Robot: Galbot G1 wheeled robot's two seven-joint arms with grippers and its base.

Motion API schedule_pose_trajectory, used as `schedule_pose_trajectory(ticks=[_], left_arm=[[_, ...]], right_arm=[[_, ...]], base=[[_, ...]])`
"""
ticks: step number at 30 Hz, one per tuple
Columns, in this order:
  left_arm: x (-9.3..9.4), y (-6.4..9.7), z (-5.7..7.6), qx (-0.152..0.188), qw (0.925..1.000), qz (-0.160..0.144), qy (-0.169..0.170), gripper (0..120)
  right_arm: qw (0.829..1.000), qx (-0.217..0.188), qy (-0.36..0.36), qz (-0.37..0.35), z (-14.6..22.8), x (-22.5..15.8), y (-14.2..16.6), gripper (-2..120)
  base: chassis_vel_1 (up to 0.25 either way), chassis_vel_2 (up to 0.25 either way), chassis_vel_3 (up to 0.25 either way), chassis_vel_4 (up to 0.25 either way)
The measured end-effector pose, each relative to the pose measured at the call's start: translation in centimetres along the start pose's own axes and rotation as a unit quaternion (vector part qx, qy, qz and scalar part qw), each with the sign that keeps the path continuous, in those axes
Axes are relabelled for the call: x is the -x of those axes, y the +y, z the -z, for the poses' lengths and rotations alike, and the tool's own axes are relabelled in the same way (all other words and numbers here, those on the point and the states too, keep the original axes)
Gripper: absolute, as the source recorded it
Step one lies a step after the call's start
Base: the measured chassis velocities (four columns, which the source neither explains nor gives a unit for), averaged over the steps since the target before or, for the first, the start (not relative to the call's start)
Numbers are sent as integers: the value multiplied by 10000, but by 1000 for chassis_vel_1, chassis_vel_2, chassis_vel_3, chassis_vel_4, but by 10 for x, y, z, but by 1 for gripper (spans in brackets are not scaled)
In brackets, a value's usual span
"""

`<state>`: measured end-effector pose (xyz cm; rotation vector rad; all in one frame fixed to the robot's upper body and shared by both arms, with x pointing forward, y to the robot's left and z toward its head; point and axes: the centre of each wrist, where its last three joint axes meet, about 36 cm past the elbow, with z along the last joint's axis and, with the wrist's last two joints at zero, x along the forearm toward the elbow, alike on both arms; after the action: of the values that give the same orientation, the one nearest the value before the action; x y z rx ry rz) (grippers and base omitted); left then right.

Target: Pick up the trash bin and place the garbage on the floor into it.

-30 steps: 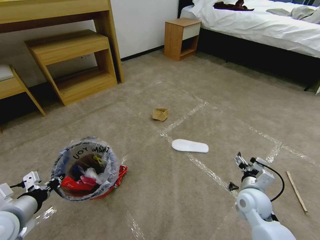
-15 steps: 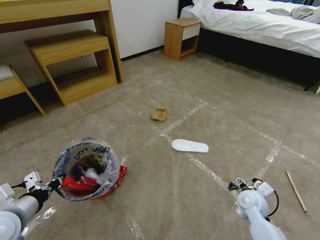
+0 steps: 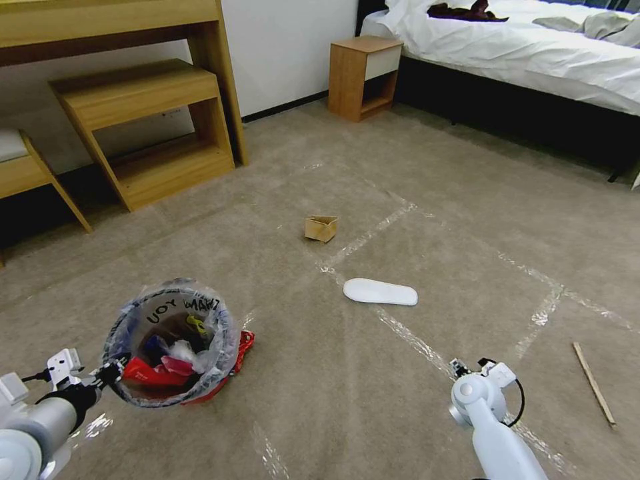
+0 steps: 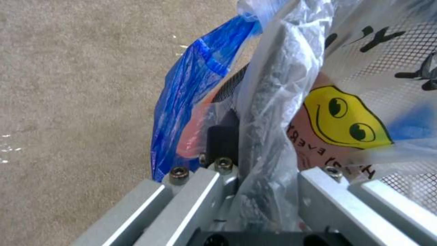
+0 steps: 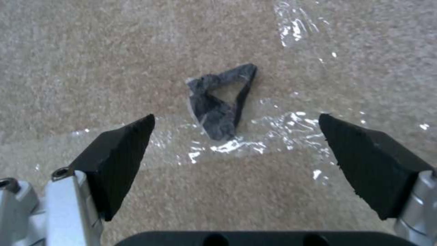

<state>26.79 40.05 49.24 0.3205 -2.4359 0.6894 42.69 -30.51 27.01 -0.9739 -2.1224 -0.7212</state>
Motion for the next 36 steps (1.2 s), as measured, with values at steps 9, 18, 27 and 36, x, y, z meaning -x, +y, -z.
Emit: schedule_pose_trajectory(ticks=[9, 18, 27, 36], left_arm=[[-1, 0, -1, -5, 10000, -11, -15, 0], [-1, 0, -1, -4, 10000, -19, -21, 0], [-2, -2, -1, 8, 10000, -46, -27, 0], [-1, -2, -2, 8, 10000, -61, -33, 0]], right_arm=[[10000, 4, -13, 39, 0, 10, 0, 86], [10000, -24, -10, -3, -7, 24, 1, 75], [10000, -40, 18, 29, -20, 35, 7, 73], [10000, -49, -17, 66, -19, 40, 10, 57]], base=[[0, 0, 0, 0], [0, 0, 0, 0], [0, 0, 0, 0], [0, 0, 0, 0]])
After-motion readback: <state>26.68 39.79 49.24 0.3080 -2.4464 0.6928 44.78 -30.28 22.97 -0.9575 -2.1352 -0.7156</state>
